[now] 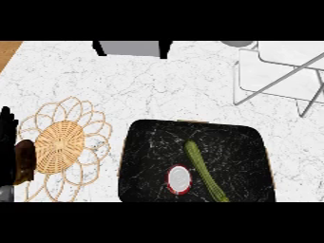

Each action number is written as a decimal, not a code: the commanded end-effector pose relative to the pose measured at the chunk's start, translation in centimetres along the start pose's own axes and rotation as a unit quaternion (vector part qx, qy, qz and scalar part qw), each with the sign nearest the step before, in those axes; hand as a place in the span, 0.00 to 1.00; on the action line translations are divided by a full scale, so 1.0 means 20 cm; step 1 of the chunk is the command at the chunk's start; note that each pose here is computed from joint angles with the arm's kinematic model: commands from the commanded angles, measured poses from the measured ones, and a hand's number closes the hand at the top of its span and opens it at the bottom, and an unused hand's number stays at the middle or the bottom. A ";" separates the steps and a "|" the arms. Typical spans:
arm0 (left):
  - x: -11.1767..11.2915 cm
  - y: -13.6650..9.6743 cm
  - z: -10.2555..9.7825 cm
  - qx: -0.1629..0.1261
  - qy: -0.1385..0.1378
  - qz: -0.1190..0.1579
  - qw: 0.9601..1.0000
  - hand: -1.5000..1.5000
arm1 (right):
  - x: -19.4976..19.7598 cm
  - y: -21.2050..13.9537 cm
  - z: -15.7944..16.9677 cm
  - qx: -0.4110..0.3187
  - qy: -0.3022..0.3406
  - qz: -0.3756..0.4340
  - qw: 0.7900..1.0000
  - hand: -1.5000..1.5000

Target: Pick the squash from the tray and place it in the tiered shelf

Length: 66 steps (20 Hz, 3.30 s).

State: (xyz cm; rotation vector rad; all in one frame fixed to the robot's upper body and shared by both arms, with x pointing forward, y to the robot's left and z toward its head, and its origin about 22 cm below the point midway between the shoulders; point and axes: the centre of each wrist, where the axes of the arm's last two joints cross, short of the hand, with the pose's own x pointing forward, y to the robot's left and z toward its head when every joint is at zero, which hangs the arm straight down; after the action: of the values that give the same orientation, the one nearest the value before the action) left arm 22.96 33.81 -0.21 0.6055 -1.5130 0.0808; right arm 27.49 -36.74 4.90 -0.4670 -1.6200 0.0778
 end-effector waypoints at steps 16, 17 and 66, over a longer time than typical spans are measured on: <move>-0.06 -0.31 0.07 -0.205 0.218 0.096 0.949 0.50 | -0.04 0.04 0.00 0.290 -0.058 0.019 0.955 0.00; -0.02 -0.24 0.04 -0.208 0.218 0.092 0.949 0.50 | 0.03 0.03 -0.04 0.307 -0.070 0.018 0.949 0.00; -0.12 -0.24 0.01 -0.203 0.212 0.102 0.951 0.50 | 0.67 0.96 0.50 0.357 0.075 0.362 0.858 0.00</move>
State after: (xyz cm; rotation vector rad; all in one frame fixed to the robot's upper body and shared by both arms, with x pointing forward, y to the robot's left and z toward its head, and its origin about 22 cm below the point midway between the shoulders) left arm 24.94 30.08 -1.84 0.0949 -1.1672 0.0390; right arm 22.84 -13.52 10.92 -0.4408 -1.0799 1.1522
